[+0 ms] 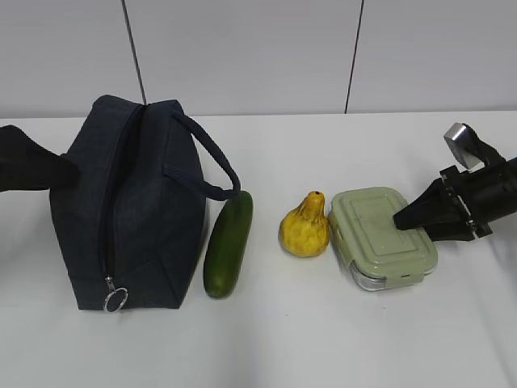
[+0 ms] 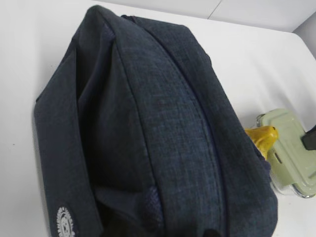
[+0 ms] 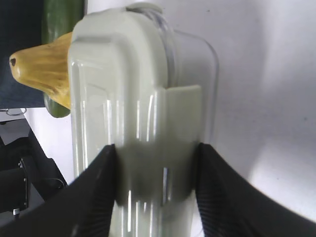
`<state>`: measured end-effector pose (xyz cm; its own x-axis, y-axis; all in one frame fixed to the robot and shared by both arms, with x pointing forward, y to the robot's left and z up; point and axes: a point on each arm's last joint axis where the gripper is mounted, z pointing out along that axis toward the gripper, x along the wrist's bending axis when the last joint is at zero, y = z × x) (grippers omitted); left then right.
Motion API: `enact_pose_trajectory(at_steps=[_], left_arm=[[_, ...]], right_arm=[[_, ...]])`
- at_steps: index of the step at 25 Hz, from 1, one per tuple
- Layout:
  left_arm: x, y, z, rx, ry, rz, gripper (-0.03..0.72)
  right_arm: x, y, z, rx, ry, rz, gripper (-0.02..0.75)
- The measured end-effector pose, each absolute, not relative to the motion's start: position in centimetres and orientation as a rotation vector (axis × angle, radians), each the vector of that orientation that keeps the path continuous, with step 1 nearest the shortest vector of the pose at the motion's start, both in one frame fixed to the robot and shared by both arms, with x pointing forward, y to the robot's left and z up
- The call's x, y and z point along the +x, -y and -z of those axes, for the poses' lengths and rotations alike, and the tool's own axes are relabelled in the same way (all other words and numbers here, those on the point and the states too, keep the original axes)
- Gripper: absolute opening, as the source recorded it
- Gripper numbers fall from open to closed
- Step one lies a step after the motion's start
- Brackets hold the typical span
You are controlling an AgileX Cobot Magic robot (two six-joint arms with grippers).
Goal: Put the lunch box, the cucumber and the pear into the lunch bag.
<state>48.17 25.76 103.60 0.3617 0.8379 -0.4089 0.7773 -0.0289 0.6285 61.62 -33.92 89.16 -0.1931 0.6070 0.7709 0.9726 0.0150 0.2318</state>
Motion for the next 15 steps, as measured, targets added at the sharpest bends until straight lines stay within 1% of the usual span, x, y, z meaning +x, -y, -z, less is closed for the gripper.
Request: enact_pose_trajectory(at_steps=[4,6,8,12,13,15], left_arm=[[48.7,-25.4,-102.6,1.791,-1.446,-0.018,0.288],[49.0,-25.2,-101.9,1.806,-1.457,0.009,0.266],[49.3,-25.1,-101.4,1.812,-1.468,0.027,0.219],[49.4,-25.1,-101.3,1.806,-1.476,0.031,0.062],[49.4,-25.1,-101.3,1.801,-1.477,0.033,0.036],[49.5,-25.1,-101.3,1.796,-1.477,0.034,0.013]], right_arm=[[61.6,33.9,-89.2,-1.611,1.838,1.047,0.350],[61.6,33.9,-89.2,-1.611,1.838,1.047,0.350],[61.6,33.9,-89.2,-1.611,1.838,1.047,0.350],[61.6,33.9,-89.2,-1.613,1.836,1.046,0.350],[61.6,33.9,-89.2,-1.613,1.836,1.046,0.350],[61.6,33.9,-89.2,-1.613,1.836,1.046,0.349]])
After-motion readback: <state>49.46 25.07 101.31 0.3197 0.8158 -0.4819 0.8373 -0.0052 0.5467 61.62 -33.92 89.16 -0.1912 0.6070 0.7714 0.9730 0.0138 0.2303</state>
